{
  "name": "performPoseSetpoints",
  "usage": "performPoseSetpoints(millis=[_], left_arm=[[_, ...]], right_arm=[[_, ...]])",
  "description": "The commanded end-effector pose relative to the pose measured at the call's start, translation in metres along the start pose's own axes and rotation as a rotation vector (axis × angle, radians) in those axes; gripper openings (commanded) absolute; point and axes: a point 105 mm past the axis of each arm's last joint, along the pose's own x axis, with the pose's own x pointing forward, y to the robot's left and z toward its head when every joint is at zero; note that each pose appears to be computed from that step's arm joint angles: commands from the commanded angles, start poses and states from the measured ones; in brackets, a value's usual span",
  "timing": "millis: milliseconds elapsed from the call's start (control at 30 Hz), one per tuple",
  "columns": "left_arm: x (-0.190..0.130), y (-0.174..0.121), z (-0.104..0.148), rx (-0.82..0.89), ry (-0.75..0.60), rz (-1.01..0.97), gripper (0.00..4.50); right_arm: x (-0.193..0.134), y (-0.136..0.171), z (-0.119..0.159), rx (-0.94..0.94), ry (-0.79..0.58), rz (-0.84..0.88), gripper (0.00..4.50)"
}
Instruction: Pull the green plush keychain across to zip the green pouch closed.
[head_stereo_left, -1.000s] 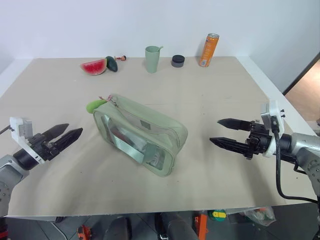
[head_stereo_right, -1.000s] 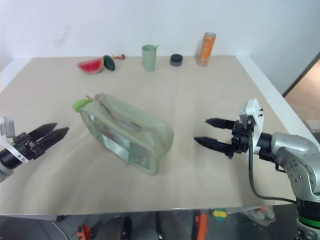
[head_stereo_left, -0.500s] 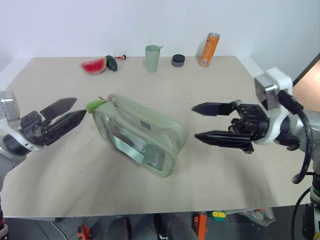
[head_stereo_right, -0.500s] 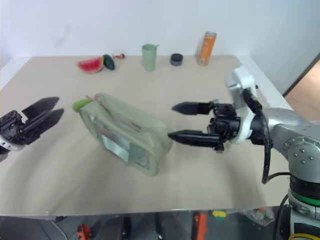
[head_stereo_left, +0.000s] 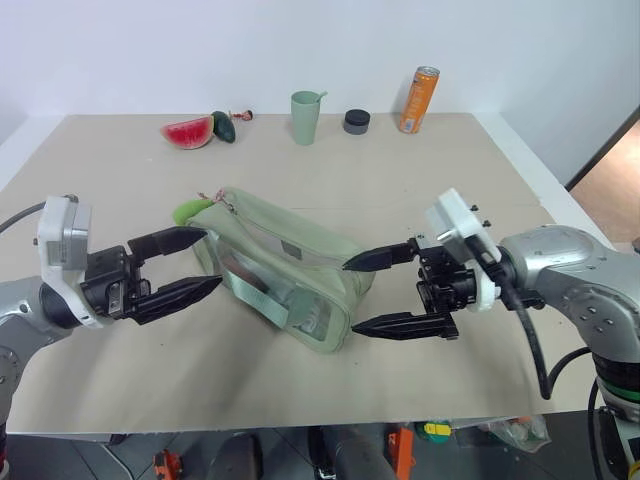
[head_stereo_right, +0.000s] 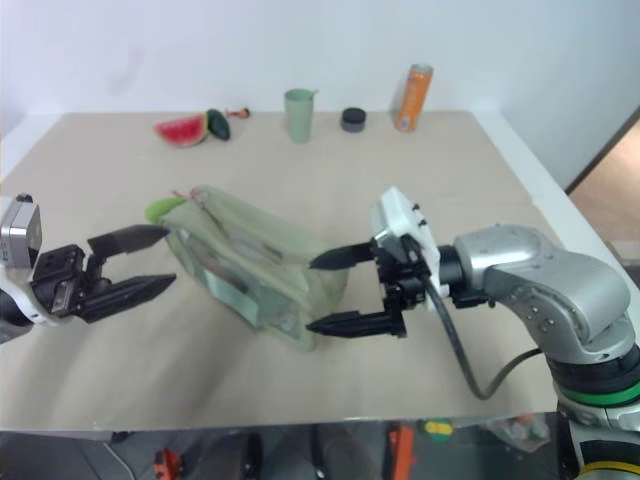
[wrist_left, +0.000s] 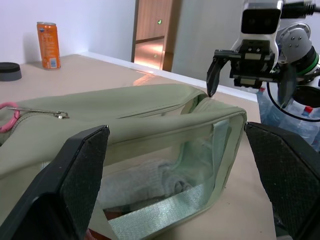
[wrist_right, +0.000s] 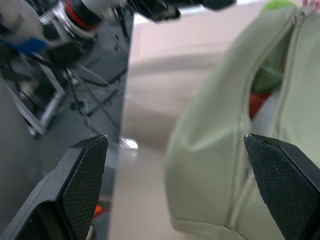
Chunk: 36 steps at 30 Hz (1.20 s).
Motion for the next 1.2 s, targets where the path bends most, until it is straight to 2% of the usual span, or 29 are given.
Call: performPoseSetpoints(millis=[33, 400, 433, 633, 767, 833, 1067, 1200], left_arm=[[-0.002, -0.006, 0.011, 0.059, -0.024, 0.001, 4.47], [-0.006, -0.004, 0.013, 0.063, -0.051, 0.040, 4.47], [-0.006, -0.003, 0.013, 0.063, -0.054, 0.043, 4.50], [-0.007, 0.000, 0.010, 0.059, -0.059, 0.063, 4.50], [-0.008, 0.001, 0.011, 0.061, -0.065, 0.073, 4.50], [-0.008, 0.002, 0.012, 0.062, -0.070, 0.078, 4.50], [-0.007, 0.004, 0.012, 0.059, -0.078, 0.088, 4.50], [-0.007, 0.004, 0.012, 0.054, -0.086, 0.093, 4.50]], right_arm=[[0.001, -0.002, 0.003, -0.057, 0.005, -0.008, 4.50], [0.020, -0.012, -0.010, -0.102, 0.042, -0.021, 4.50], [0.021, -0.012, -0.010, -0.107, 0.040, -0.021, 3.97], [0.023, -0.012, -0.011, -0.127, 0.036, -0.005, 1.87], [0.021, -0.011, -0.013, -0.131, 0.044, 0.010, 0.53], [0.020, -0.011, -0.014, -0.133, 0.047, 0.013, 0.06], [0.013, -0.014, -0.017, -0.171, 0.079, 0.013, 0.06], [-0.011, -0.047, -0.012, -0.299, 0.160, -0.087, 0.06]])
